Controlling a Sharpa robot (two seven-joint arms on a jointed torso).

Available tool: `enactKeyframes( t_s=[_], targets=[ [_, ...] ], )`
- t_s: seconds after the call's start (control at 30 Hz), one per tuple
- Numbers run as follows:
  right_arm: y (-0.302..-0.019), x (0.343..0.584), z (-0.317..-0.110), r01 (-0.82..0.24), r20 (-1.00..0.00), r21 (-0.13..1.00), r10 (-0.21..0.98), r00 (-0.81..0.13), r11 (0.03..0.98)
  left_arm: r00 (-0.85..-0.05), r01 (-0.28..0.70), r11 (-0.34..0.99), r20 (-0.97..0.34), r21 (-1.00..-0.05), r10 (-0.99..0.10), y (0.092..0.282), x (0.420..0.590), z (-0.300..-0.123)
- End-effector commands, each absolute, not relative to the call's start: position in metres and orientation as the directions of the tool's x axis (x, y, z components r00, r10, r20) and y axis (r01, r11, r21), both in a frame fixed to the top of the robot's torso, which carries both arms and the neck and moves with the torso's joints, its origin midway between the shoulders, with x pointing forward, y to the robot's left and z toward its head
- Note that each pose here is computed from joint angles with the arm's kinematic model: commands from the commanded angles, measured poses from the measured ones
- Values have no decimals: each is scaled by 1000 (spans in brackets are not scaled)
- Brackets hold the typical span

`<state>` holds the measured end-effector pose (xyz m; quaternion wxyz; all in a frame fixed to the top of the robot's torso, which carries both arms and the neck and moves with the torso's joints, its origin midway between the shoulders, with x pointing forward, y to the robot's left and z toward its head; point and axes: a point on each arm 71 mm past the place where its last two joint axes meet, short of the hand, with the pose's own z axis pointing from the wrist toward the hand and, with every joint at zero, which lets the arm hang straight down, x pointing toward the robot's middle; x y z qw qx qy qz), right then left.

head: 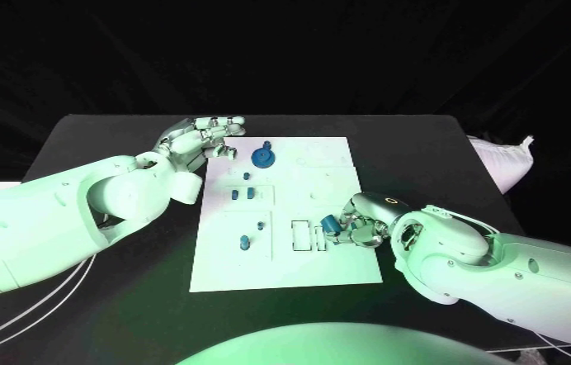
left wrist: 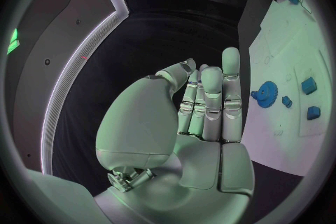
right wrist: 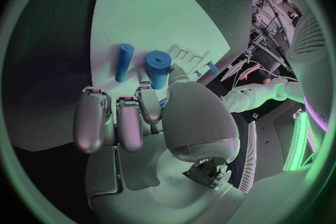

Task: Assemble the parts on the task board

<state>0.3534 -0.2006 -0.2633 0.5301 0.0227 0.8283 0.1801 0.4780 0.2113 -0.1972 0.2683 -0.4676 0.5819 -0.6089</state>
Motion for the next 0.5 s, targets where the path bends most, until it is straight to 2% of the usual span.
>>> enactKeyframes(
  t_s=[0.03, 0.13, 0.33, 0.5],
  targets=[
    [-202, 350, -272, -146, -868, 295, 201, -453, 944, -440, -222, -183, 266, -958, -858, 209, 476, -197],
    [-202, 349, -269, -126, -869, 335, 254, -425, 934, -442, -222, -182, 265, -958, -857, 208, 476, -197],
    [-203, 347, -255, -36, -811, 494, 445, -381, 869, -444, -223, -180, 264, -958, -856, 208, 476, -198],
    [-201, 345, -246, -2, -763, 566, 523, -379, 824, -446, -224, -180, 265, -958, -855, 208, 476, -199]
  ],
)
